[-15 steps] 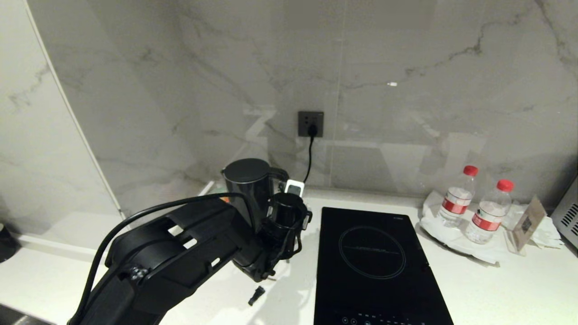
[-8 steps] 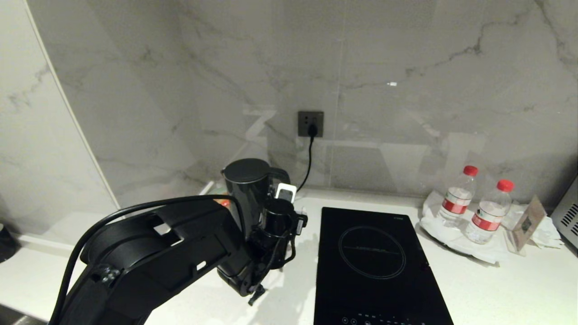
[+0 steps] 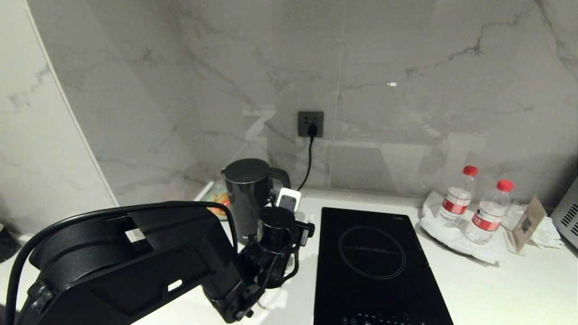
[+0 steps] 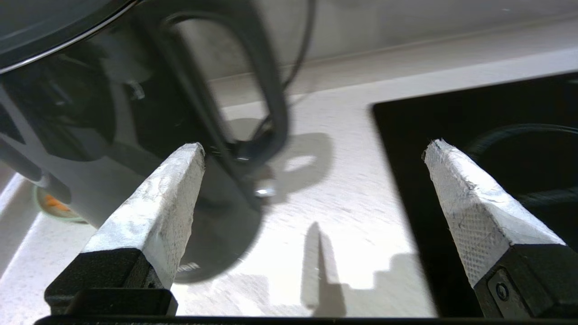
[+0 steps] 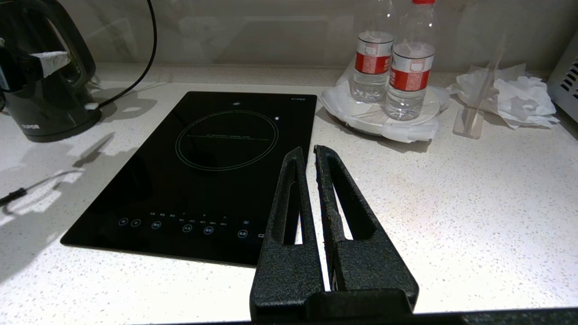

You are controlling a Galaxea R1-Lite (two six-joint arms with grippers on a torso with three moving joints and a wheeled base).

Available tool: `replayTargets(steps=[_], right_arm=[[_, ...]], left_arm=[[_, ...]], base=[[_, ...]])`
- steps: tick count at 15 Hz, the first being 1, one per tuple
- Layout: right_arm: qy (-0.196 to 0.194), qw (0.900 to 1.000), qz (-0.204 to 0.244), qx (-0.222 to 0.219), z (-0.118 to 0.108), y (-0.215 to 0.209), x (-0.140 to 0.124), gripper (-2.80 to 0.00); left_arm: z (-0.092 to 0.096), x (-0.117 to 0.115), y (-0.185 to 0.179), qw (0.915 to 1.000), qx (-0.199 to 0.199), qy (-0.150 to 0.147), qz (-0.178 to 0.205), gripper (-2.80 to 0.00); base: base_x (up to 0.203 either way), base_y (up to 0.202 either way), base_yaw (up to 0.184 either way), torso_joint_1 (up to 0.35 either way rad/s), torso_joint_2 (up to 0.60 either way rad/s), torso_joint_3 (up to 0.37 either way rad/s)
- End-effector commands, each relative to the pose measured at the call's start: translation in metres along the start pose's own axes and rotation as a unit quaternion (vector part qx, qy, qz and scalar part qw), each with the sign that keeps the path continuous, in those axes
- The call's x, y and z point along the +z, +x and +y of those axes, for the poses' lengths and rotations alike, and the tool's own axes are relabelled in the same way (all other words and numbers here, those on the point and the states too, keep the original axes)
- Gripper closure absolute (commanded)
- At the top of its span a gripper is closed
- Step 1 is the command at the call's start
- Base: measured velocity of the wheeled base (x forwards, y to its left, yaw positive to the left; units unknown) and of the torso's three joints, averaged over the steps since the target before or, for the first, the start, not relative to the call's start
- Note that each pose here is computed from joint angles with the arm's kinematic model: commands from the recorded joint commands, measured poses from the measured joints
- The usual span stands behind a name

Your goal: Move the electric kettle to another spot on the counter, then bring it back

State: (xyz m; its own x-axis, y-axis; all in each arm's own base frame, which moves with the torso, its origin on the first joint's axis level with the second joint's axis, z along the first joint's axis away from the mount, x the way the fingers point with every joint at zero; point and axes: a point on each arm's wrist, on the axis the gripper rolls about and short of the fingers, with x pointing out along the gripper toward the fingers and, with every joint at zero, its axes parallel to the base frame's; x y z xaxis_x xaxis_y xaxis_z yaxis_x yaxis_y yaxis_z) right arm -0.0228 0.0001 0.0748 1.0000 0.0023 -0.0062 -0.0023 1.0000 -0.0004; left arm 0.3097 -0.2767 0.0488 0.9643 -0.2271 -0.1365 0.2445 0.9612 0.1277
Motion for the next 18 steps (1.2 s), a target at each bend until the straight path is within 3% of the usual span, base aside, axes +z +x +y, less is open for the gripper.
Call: replayTargets(steps=[1,5,18], right_arm=[[0.000,1.000,0.001,0.000,0.000,0.000,0.000,0.00],[0.000,1.000,0.001,0.000,0.000,0.000,0.000,0.00],[0.000,1.000,0.001,0.000,0.000,0.000,0.000,0.00]], left_arm=[[-0.004,0.017,-0.017,0.9997,-0.013,-0.014,-0.017,-2.80],[-0.004,0.027,-0.025,0.9993,-0.018,-0.022,-0.024,-2.80],[0.001,0.019,-0.030,0.9992,-0.016,-0.036,-0.008,-2.80]], base=[[0.000,0.000,0.000,0.000,0.00,0.000],[0.000,0.000,0.000,0.000,0.00,0.000],[0.000,0.000,0.000,0.000,0.00,0.000]])
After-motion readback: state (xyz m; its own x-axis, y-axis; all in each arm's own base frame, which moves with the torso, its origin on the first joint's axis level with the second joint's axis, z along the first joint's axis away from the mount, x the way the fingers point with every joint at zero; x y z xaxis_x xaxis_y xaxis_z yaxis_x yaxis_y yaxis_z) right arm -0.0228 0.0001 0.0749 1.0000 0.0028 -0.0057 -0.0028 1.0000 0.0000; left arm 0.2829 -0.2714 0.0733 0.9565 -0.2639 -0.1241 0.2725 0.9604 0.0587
